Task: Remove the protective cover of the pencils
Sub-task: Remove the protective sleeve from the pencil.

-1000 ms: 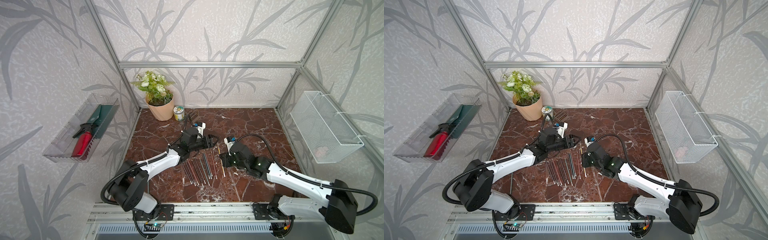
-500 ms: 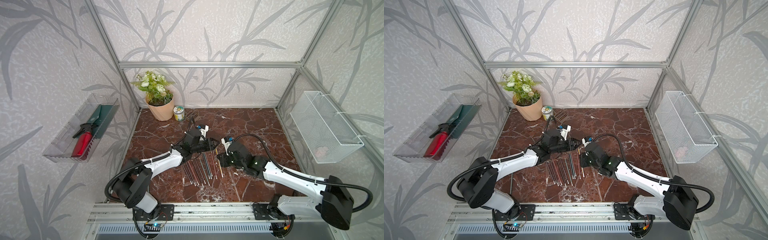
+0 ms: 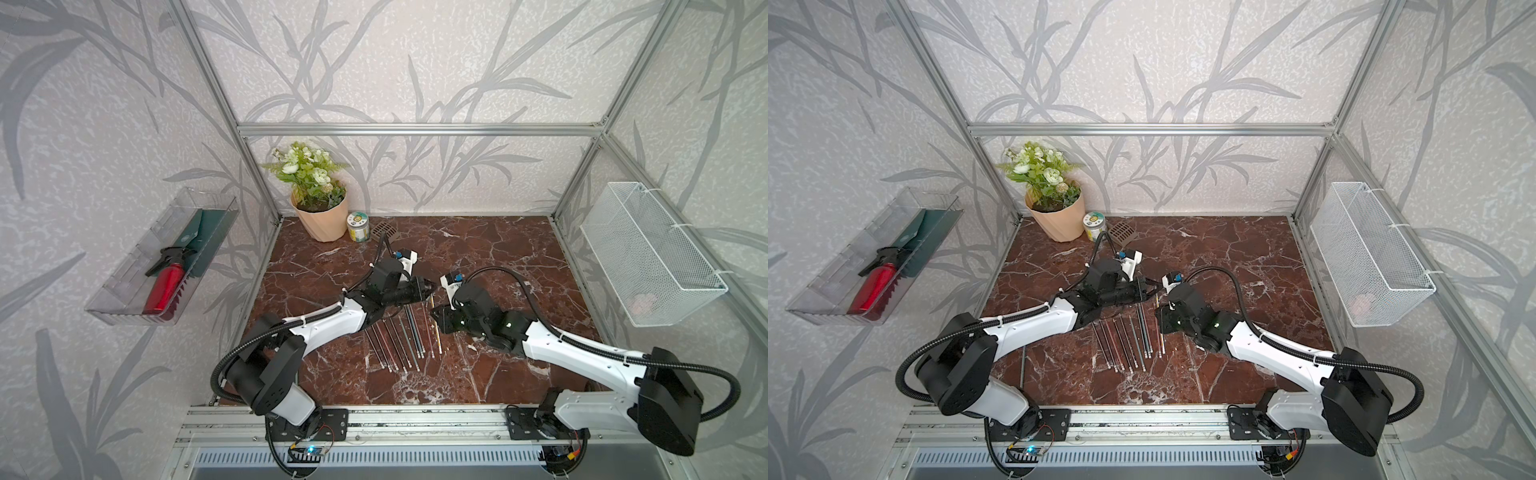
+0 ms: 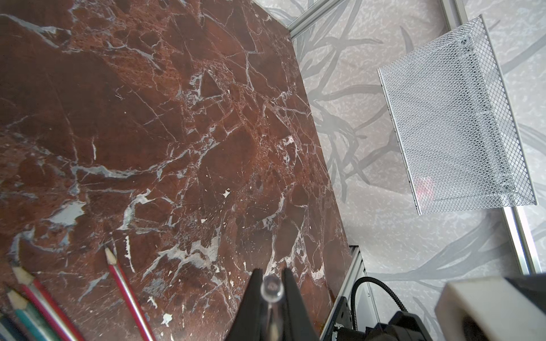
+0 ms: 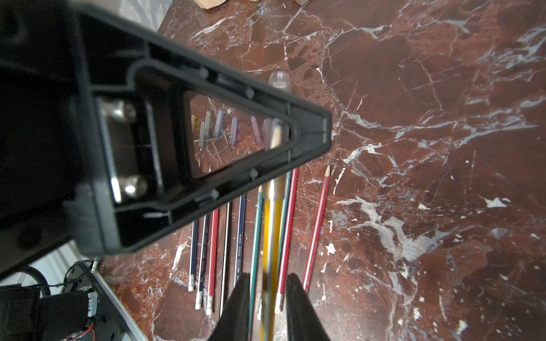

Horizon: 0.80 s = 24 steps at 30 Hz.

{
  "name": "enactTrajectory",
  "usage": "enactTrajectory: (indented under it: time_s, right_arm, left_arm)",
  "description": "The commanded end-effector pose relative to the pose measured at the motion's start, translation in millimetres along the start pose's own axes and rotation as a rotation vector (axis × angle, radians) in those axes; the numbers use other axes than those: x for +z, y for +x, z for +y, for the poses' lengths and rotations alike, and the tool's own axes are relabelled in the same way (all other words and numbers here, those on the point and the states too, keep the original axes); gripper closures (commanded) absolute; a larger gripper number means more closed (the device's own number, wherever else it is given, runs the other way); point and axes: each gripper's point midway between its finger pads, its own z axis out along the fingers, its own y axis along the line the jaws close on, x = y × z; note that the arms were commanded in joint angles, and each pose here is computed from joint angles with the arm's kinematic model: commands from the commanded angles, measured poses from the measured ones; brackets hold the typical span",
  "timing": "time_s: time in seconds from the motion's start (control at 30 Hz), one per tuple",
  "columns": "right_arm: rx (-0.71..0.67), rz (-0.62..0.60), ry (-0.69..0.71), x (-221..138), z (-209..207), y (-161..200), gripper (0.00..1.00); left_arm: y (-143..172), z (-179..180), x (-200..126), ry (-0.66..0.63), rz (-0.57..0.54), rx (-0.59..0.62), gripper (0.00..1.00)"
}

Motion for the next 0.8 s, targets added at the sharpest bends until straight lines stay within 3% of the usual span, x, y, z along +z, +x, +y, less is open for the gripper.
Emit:
enactTrajectory:
  time_s: [0.0, 0.17, 0.33, 0.4, 0.77]
  right_arm:
    - [0.0, -0.023, -0.027, 0.5, 11.5, -11.3, 0.67]
    - [0.0, -0.004, -0.022, 9.3, 10.8, -8.2, 0.68]
    - [0.001, 0.008, -0.035, 11.1, 12.4, -5.2, 0.92]
    - [-0.003, 0.006, -0.037, 8.9, 12.0, -3.9, 0.96]
    - [-0.03, 0.016, -0.057, 4.1, 16.2, 5.8, 1.0]
  left_arm:
    - [-10.0, -12.4, -0.1, 0.019, -0.02, 0.015, 0.93]
    - [-10.5, -12.9, -1.2, 0.017, -0.019, 0.015, 0.94]
    - [-10.6, -11.3, -2.1, 0.005, -0.021, 0.017, 0.95]
    - [-11.9, -8.8, -2.9, -0.007, -0.026, 0.018, 0.95]
    - [-18.8, -4.5, -12.2, -0.033, -0.053, 0.021, 0.98]
